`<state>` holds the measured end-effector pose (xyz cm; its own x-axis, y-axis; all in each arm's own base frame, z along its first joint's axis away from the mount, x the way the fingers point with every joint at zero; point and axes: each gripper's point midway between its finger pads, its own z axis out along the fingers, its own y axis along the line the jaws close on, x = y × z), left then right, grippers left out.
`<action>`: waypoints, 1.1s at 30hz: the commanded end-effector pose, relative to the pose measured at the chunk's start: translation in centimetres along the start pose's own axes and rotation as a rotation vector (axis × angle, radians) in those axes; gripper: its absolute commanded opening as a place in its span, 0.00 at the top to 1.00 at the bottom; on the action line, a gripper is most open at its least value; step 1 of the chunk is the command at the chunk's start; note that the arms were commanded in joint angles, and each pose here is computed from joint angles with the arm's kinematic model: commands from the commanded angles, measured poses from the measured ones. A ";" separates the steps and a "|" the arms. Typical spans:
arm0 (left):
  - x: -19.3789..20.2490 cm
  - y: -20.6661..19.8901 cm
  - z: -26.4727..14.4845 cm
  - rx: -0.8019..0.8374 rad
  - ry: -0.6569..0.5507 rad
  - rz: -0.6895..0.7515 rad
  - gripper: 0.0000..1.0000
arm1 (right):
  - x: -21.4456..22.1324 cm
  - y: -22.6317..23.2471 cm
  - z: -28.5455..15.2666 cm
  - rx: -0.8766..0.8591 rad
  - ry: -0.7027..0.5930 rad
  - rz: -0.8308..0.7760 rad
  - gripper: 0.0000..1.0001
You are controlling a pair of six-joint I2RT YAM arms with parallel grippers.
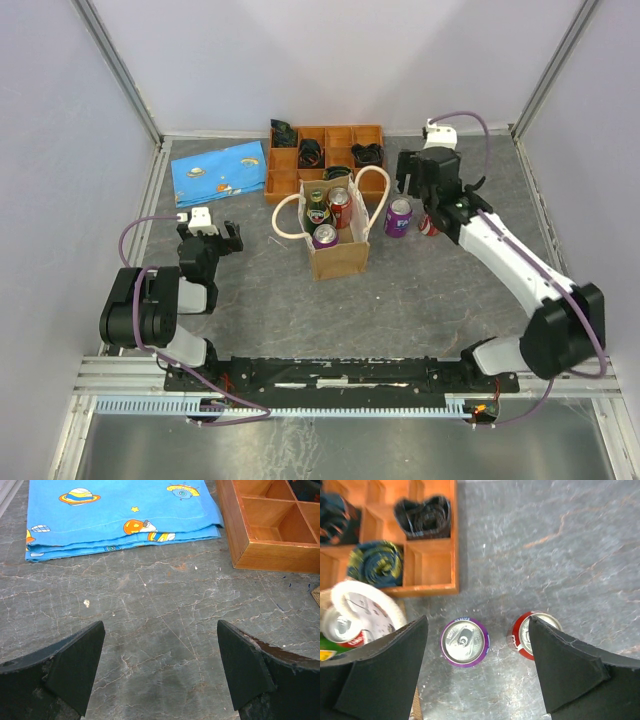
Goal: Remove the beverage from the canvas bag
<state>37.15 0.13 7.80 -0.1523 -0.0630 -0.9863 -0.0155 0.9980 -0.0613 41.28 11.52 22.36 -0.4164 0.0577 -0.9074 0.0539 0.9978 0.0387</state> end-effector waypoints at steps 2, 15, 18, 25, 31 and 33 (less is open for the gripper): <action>-1.5 0.1 0.3 -0.003 -0.051 0.041 0.01 | -6.1 -1.2 -5.0 0.031 -0.199 0.063 0.12; -1.5 0.1 0.3 -0.002 -0.051 0.040 0.01 | -5.3 9.1 -10.0 -0.235 -0.200 -0.109 0.15; -1.4 0.1 0.3 -0.002 -0.049 0.040 0.01 | -3.2 11.8 -9.4 -0.300 -0.136 -0.144 0.15; -1.4 0.1 0.3 -0.002 -0.049 0.040 0.01 | 1.7 17.1 -7.6 -0.426 0.022 -0.195 0.13; -1.4 0.1 0.3 -0.003 -0.050 0.040 0.01 | 5.9 20.1 -6.3 -0.494 0.147 -0.207 0.02; -1.5 0.1 0.3 -0.003 -0.050 0.040 0.01 | 6.9 20.8 -6.2 -0.513 0.178 -0.204 0.01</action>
<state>37.15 0.13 7.80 -0.1523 -0.0630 -0.9863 -0.0151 0.9980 -0.0614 34.43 30.30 18.77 -0.4987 -0.2189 -0.8387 -0.4282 0.9035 0.0188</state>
